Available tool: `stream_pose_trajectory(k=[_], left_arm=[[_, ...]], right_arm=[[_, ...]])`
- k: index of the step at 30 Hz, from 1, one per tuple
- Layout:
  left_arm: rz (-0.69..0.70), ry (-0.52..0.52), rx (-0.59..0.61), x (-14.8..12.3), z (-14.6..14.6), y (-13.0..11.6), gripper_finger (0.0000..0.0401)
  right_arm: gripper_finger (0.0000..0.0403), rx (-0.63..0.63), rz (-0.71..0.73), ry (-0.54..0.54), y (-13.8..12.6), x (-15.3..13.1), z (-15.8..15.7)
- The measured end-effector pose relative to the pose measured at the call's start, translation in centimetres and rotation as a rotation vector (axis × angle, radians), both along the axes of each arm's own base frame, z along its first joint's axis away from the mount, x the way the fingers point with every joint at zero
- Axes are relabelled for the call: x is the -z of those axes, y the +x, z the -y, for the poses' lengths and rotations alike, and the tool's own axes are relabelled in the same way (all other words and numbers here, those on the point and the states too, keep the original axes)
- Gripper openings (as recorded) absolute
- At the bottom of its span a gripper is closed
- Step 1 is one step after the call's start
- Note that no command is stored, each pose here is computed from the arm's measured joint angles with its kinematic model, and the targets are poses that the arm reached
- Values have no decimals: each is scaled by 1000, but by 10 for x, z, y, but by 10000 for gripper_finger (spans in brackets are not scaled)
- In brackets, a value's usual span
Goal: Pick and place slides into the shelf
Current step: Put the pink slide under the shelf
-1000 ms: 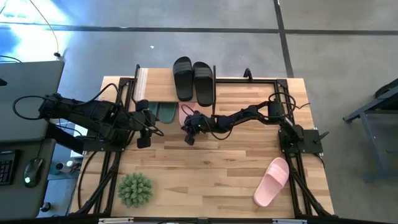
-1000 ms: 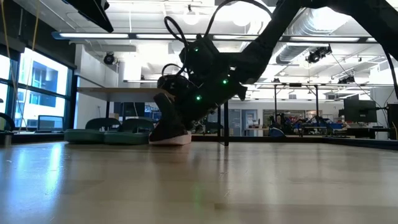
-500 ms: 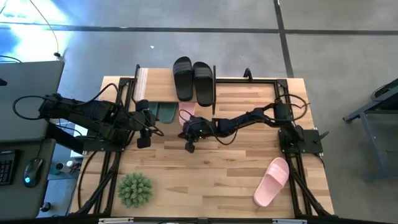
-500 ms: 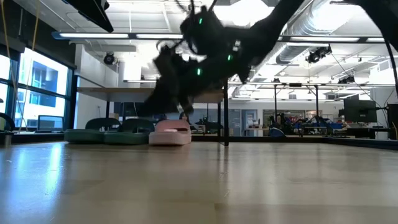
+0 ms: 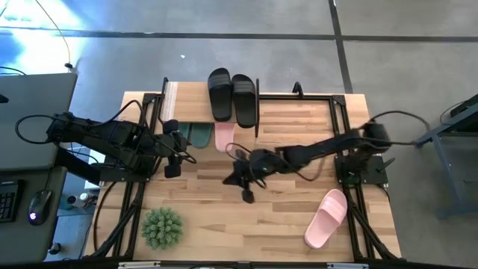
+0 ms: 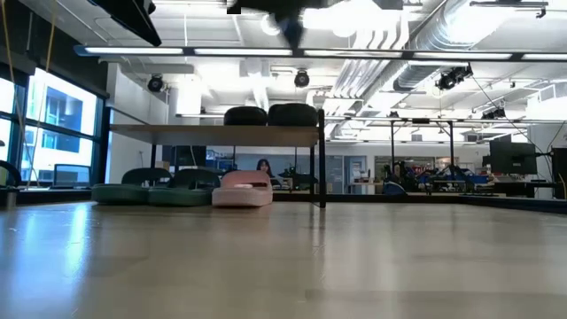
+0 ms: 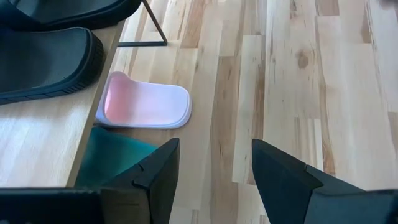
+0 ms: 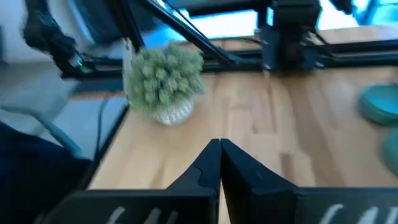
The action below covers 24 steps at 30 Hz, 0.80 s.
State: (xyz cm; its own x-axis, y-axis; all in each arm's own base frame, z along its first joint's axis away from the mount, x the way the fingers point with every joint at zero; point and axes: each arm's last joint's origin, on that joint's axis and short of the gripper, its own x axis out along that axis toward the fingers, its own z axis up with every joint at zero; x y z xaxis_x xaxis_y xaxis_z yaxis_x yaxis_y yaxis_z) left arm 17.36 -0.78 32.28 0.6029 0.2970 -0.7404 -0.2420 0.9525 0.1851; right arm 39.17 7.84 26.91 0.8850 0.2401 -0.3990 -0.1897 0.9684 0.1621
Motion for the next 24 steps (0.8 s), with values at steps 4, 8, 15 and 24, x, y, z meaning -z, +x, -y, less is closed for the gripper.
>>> stream_pose_trajectory(k=[4, 8, 15, 24], left_arm=[[-2, 0, 0, 0, 0, 0, 184], [-1, 0, 0, 0, 0, 0, 184], [-2, -4, 3, 0, 0, 0, 184], [-1, -5, 3, 0, 0, 0, 184]], right_arm=[[8, 111, -46, -118, -38, -29, -24], [40, 255, -88, -240, -81, -48, -47], [126, 451, -201, -256, -138, -49, -71], [138, 610, -337, -145, -174, -34, -85]])
